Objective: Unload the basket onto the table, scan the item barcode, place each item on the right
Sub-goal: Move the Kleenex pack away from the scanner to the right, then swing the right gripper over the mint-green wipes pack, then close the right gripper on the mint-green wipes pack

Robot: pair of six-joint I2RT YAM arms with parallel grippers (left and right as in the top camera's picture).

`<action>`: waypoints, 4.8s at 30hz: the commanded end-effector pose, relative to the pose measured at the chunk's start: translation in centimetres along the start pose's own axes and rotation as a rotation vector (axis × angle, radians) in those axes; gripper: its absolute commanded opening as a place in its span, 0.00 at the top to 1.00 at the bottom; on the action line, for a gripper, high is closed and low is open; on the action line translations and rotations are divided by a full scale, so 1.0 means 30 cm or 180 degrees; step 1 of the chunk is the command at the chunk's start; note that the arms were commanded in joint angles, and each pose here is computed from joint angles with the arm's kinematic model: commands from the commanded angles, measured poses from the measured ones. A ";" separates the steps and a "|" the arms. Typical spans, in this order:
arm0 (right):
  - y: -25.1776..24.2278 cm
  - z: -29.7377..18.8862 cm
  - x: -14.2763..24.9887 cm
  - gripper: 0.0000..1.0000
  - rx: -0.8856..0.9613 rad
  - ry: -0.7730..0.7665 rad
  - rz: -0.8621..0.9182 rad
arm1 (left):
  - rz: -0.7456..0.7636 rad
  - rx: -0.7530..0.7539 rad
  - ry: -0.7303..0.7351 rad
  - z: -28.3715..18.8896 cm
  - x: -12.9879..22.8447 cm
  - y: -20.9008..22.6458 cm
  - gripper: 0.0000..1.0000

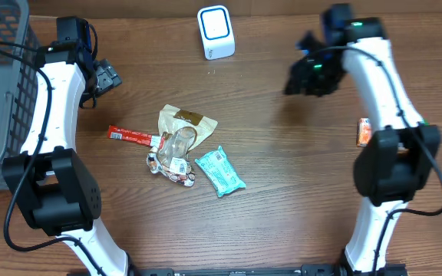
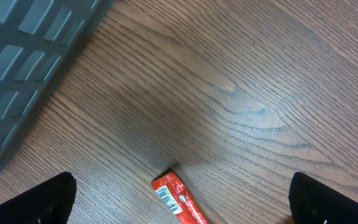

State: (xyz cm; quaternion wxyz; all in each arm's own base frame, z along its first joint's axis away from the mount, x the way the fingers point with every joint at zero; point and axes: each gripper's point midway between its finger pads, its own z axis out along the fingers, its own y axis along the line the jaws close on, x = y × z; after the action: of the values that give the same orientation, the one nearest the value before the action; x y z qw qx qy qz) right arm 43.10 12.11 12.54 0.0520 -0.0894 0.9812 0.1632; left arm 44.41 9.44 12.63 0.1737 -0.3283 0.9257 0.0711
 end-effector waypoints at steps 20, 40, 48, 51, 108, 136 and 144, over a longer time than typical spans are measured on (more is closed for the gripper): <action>1.099 0.238 0.202 0.26 -0.0796 -0.0513 -0.2399 | -0.0016 0.0062 -0.0069 -0.027 -0.019 -0.020 0.00; 1.014 0.283 0.364 0.59 -0.0229 0.0052 -0.2444 | -0.0015 0.0065 -0.0070 -0.027 -0.019 -0.021 0.00; 0.828 0.262 0.477 0.72 0.0391 0.0705 -0.2323 | -0.0018 0.0062 -0.0069 -0.027 -0.019 -0.020 0.00; 0.786 0.272 0.519 0.71 0.0472 0.0908 -0.2288 | -0.0018 0.0064 -0.0070 -0.027 -0.019 -0.020 0.00; 0.165 0.352 0.165 0.66 0.1417 0.0243 -0.0845 | -0.0018 0.0064 -0.0070 -0.027 -0.019 -0.020 0.00; 0.139 0.434 0.207 0.72 0.1351 0.0272 -0.0838 | -0.0018 0.0063 -0.0069 -0.027 -0.019 -0.020 0.00; 0.121 0.464 0.233 0.86 0.1359 0.0305 -0.0836 | -0.0018 0.0063 -0.0069 -0.027 -0.019 -0.020 0.00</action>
State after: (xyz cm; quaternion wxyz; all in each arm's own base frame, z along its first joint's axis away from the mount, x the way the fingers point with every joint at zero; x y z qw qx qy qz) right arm 38.11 19.30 1.53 0.0756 -0.2105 0.9725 -0.0648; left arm 44.40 9.44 12.62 0.1735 -0.3283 0.9258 0.0711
